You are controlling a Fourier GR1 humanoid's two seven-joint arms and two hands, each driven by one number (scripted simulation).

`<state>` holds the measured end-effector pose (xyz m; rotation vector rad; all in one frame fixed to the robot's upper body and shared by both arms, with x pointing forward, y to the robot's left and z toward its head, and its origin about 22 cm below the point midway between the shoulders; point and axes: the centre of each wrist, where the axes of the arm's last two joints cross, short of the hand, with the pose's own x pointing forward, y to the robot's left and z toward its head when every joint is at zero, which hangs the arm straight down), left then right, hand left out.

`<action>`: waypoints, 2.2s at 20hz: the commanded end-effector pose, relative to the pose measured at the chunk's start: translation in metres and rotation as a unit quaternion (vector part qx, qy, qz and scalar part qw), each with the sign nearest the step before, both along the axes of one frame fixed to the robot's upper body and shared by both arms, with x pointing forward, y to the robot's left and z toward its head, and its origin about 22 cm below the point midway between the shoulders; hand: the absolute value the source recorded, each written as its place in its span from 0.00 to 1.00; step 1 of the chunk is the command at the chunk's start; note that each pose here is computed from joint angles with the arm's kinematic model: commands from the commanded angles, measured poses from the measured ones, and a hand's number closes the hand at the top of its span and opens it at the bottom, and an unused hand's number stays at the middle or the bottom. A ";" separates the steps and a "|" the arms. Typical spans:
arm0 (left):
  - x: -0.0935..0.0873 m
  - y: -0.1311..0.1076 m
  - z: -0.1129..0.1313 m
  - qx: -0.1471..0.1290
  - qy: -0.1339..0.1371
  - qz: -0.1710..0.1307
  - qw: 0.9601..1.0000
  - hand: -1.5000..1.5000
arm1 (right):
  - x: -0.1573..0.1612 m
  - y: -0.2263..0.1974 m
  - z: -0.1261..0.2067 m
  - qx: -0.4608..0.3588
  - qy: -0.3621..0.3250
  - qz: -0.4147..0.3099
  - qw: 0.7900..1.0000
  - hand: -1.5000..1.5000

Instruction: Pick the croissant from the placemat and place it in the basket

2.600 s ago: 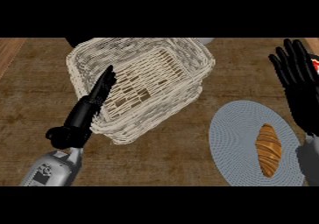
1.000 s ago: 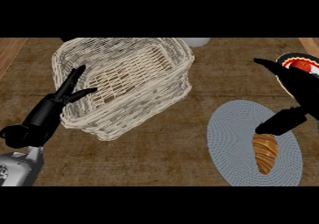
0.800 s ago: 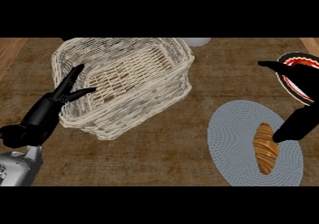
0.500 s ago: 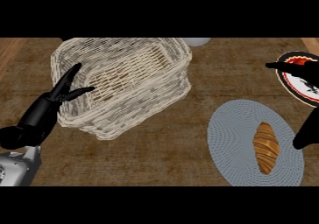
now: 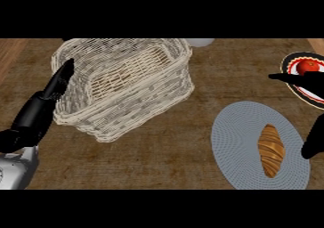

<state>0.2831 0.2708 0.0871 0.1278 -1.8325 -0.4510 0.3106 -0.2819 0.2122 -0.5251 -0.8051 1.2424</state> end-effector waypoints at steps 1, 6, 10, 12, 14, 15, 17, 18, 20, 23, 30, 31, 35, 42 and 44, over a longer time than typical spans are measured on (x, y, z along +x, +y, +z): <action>0.004 0.018 0.001 0.023 0.033 0.075 0.996 0.50 | 0.002 -0.010 -0.022 -0.049 0.041 -0.002 0.998 0.00; -0.001 0.022 -0.007 0.025 0.031 0.085 0.996 0.50 | -0.006 0.005 -0.050 -0.056 0.070 -0.012 0.996 0.00; 0.010 0.018 -0.012 0.025 0.034 0.089 0.995 0.50 | 0.010 0.001 -0.060 -0.065 0.070 -0.007 0.995 0.00; -0.005 0.022 -0.021 0.018 0.036 0.090 0.995 0.50 | 0.001 0.006 -0.078 -0.072 0.073 -0.005 0.995 0.00; 0.006 0.022 -0.008 0.020 0.048 0.085 0.995 0.50 | 0.000 -0.002 -0.080 -0.070 0.071 -0.008 0.995 0.00; 0.015 0.001 -0.012 0.027 0.039 0.088 0.995 0.50 | -0.005 0.000 -0.093 -0.071 0.059 -0.004 0.996 0.00; -0.003 0.023 -0.017 0.021 0.046 0.087 0.995 0.50 | -0.018 -0.007 -0.103 -0.071 0.065 -0.012 0.995 0.00; -0.003 0.021 -0.016 0.023 0.039 0.088 0.995 0.50 | -0.027 -0.019 -0.109 -0.066 0.059 -0.003 0.996 0.00; 0.002 0.033 -0.017 0.022 0.037 0.083 0.996 0.50 | -0.006 -0.002 -0.103 -0.057 0.047 -0.008 0.997 0.00; 0.018 0.031 -0.003 0.020 0.035 0.079 0.996 0.50 | -0.017 -0.010 -0.125 -0.060 0.037 0.002 0.998 0.00; 0.012 0.026 -0.027 0.024 0.035 0.084 0.996 0.50 | -0.019 -0.011 -0.126 -0.055 0.035 -0.012 0.998 0.00; 0.010 0.029 0.002 0.029 0.035 0.082 0.996 0.50 | -0.014 -0.008 -0.140 -0.050 0.037 -0.010 0.998 0.00; 0.003 0.041 -0.017 0.021 0.040 0.087 0.995 0.50 | -0.010 -0.019 -0.139 -0.038 0.031 -0.010 0.999 0.00; 0.008 0.033 -0.013 0.025 0.038 0.090 0.995 0.50 | -0.033 -0.009 -0.158 -0.059 0.052 -0.023 0.997 0.00; 0.013 0.008 -0.010 0.029 0.030 0.087 0.995 0.50 | -0.011 -0.007 -0.152 -0.058 0.045 -0.030 0.997 0.00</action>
